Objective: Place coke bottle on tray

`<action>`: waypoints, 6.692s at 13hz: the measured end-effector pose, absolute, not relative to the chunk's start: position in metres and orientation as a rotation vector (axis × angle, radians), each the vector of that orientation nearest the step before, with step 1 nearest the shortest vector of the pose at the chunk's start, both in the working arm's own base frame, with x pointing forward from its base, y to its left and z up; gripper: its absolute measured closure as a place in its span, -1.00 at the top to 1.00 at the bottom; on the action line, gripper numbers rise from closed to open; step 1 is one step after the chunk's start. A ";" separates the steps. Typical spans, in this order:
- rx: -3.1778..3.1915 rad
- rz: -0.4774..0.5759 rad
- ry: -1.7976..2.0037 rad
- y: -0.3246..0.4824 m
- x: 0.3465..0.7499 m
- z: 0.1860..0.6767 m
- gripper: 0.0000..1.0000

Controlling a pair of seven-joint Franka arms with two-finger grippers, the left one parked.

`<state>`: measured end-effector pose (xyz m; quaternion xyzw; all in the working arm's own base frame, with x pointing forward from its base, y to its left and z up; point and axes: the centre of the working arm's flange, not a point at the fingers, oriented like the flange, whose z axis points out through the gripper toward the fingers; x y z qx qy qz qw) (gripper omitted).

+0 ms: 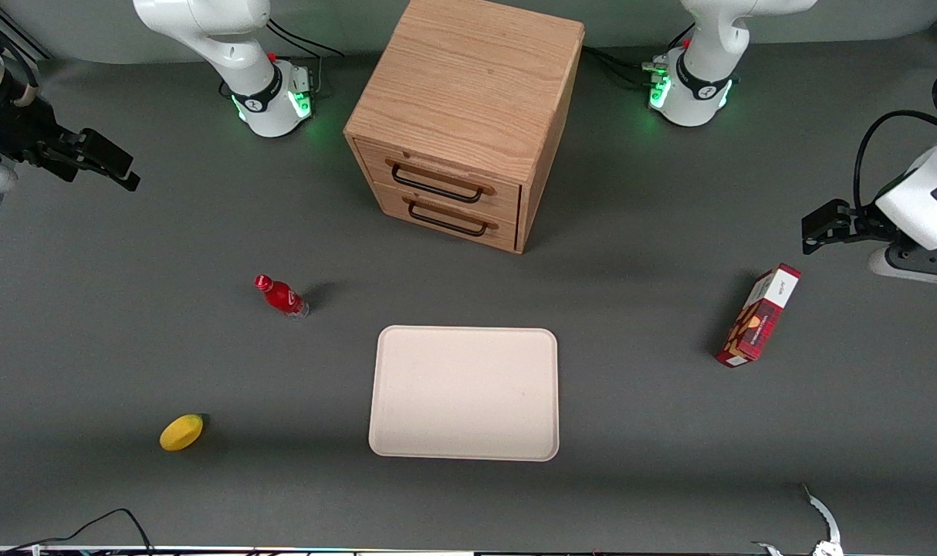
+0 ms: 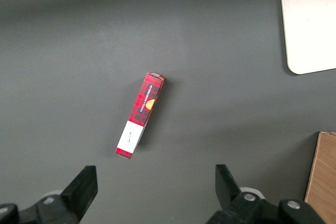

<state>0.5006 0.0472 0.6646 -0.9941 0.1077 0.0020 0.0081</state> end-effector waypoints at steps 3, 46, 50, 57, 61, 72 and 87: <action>-3.109 0.023 0.337 0.047 0.499 0.666 1.00; -3.148 0.055 0.148 0.097 0.566 0.591 -0.37; -3.095 0.087 0.289 0.157 0.606 0.608 -0.37; -2.937 -0.053 0.748 0.258 0.700 0.484 -0.37; -2.882 -0.123 0.889 0.287 0.723 0.407 -0.37; -2.888 -0.164 0.992 0.320 0.724 0.338 -0.37; -2.866 -0.201 0.976 0.306 0.727 0.395 1.00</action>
